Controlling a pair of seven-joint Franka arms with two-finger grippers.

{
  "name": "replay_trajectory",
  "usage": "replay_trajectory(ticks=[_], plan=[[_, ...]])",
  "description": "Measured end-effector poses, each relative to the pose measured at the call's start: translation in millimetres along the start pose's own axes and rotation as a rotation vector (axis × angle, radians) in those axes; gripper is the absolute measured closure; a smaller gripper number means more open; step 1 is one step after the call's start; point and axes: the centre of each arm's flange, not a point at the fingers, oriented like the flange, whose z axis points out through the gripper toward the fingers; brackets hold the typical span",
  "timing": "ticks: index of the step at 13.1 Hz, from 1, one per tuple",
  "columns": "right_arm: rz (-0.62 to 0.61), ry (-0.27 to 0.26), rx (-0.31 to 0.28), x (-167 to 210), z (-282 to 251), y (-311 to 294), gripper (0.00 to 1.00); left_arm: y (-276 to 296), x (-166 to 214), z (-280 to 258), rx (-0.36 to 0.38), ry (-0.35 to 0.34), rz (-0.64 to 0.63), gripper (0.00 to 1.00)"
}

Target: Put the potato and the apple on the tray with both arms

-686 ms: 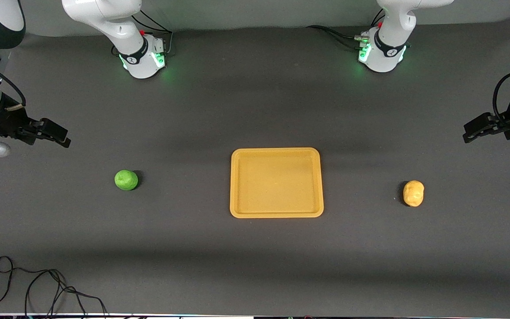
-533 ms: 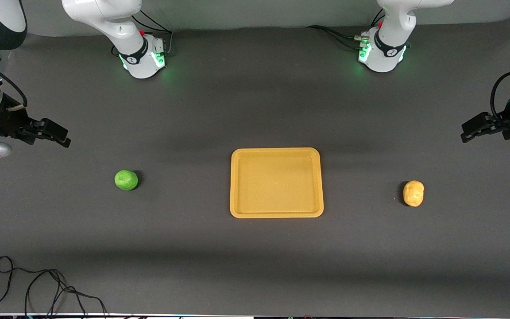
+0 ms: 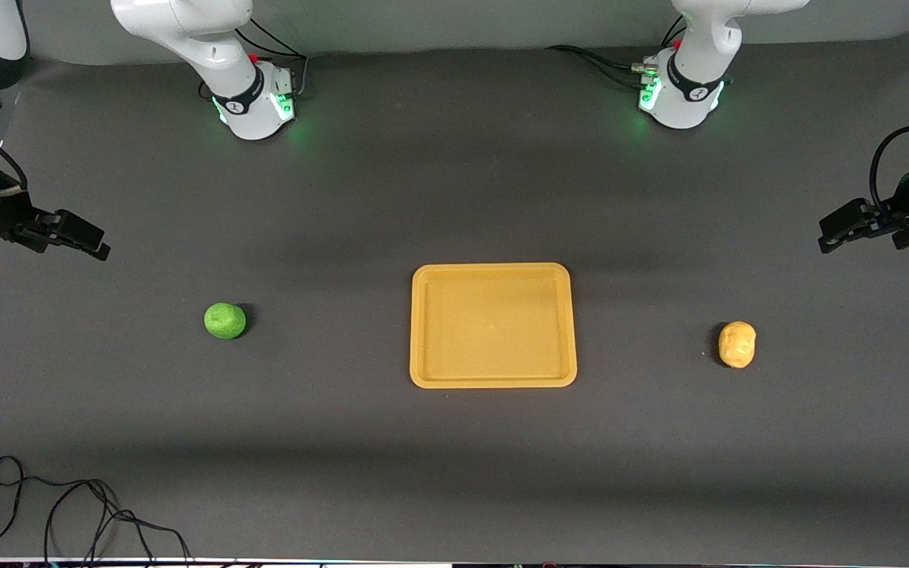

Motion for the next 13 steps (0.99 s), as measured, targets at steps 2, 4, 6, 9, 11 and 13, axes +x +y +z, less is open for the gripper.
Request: replay_trajectory(ticks=[2, 4, 6, 9, 11, 13], plan=[[-0.011, -0.017, -0.003, -1.2, 8.7, -6.1, 0.0, -1.5, 12.2, 31.3, 0.001, 0.019, 0.025, 0.0], [-0.021, -0.067, -0.014, 2.8, 36.0, -12.1, 0.0, -7.9, 31.0, 78.2, 0.004, 0.025, 0.05, 0.0], [-0.035, -0.107, -0.026, 13.3, 74.1, -20.8, 0.0, -22.0, 49.1, 127.2, 0.007, 0.007, 0.087, 0.0], [-0.049, -0.047, -0.034, 27.1, 126.6, -26.4, 0.0, -28.4, 65.7, 203.2, 0.012, -0.045, 0.138, 0.0], [-0.05, -0.013, -0.038, 28.2, 165.9, -21.6, 0.0, -26.1, 68.6, 266.5, 0.015, -0.053, 0.161, 0.0], [-0.035, 0.014, -0.037, 26.0, 210.5, -8.7, 0.0, -24.4, 56.5, 341.5, 0.011, -0.083, 0.173, 0.0]])
